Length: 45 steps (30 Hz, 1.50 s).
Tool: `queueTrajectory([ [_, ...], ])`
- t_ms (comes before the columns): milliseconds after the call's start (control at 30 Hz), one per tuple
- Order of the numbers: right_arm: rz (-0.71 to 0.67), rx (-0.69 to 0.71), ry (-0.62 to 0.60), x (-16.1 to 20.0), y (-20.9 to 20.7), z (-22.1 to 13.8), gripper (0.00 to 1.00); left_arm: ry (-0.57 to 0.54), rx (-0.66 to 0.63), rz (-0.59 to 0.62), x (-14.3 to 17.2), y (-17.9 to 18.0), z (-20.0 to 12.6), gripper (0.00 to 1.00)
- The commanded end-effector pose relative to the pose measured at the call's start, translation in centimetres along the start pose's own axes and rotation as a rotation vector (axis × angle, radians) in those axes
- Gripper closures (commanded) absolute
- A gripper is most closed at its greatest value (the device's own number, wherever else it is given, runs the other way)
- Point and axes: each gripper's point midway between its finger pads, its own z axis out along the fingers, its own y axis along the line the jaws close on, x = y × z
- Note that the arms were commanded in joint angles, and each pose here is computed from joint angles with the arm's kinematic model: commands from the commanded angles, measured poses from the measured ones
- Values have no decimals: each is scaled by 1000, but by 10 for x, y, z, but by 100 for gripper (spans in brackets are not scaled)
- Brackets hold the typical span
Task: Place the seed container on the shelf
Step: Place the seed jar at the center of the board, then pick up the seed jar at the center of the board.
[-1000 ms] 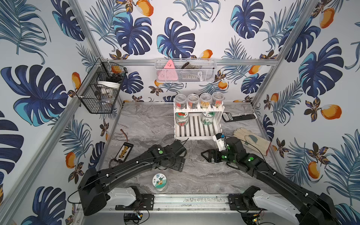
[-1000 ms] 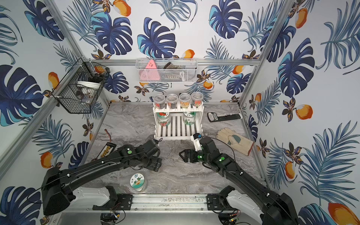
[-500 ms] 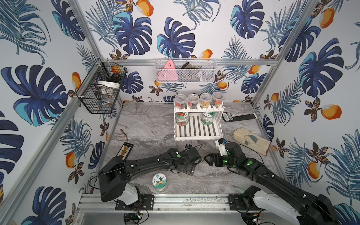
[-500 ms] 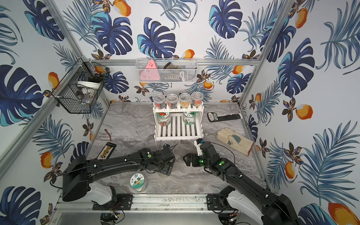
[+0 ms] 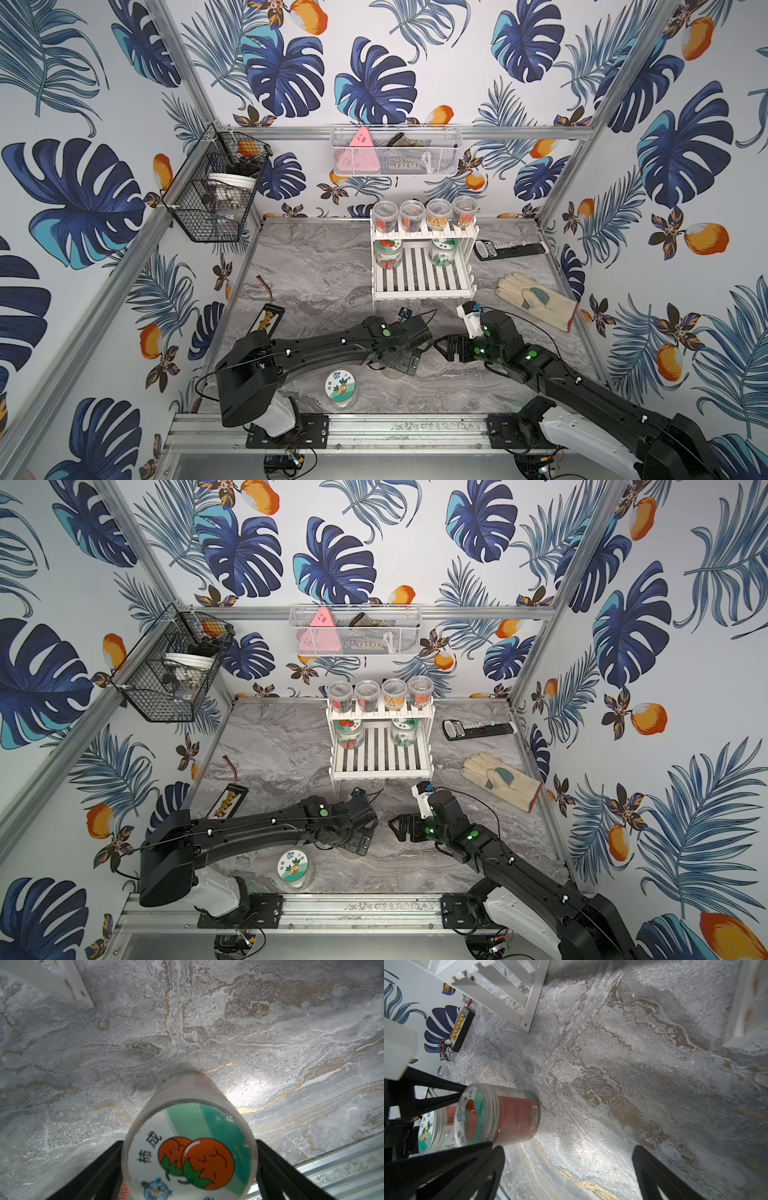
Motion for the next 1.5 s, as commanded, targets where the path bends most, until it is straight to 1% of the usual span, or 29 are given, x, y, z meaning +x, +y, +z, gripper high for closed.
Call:
queueTrajectory([
  [0,-20,-61,-26,-5,10,3,3,-4,-12,25,0,3,-2,7],
  [67,-20,-72,-34,-4,10,4,4,-7,-3,27,0,2,-3,10],
  [133,-25,-75,-48,-4,9,4,4,-5,1,28,2,3,-2,10],
  [233,-30,-68,-62,-4,7,4,4,14,-14,36,7,6,2,3],
  [400,-35,-80,-54,-3,9,5,4,27,-21,47,8,5,4,2],
  [467,-39,-88,-52,-2,9,6,4,22,-15,47,7,4,3,4],
  [567,-53,-99,-65,-2,10,7,5,8,-4,39,3,3,-3,10],
  [667,-96,-122,-97,-4,15,6,6,-25,36,21,-5,-1,-19,14],
  [767,-183,-167,-144,-10,26,2,8,-38,53,-19,-13,5,-37,17],
  [867,-310,-220,-212,-16,43,-2,10,16,69,-115,-17,22,-49,17],
  [933,-441,-253,-262,-17,58,-5,10,40,67,-138,-20,28,-59,17],
  [1000,-563,-270,-307,-16,72,-6,9,40,69,-156,-25,29,-68,17],
  [1067,-693,-293,-332,-10,86,-6,9,20,104,-179,-30,24,-75,19],
  [1133,-786,-294,-354,-9,98,-3,8,11,146,-198,-32,18,-80,21],
  [1200,-833,-309,-373,-7,107,0,7,4,168,-207,-34,15,-84,22],
  [1333,-842,-359,-436,-12,122,0,3,-9,176,-210,-37,15,-88,23],
  [1467,-847,-421,-415,-10,135,6,1,-19,202,-212,-39,11,-91,24],
])
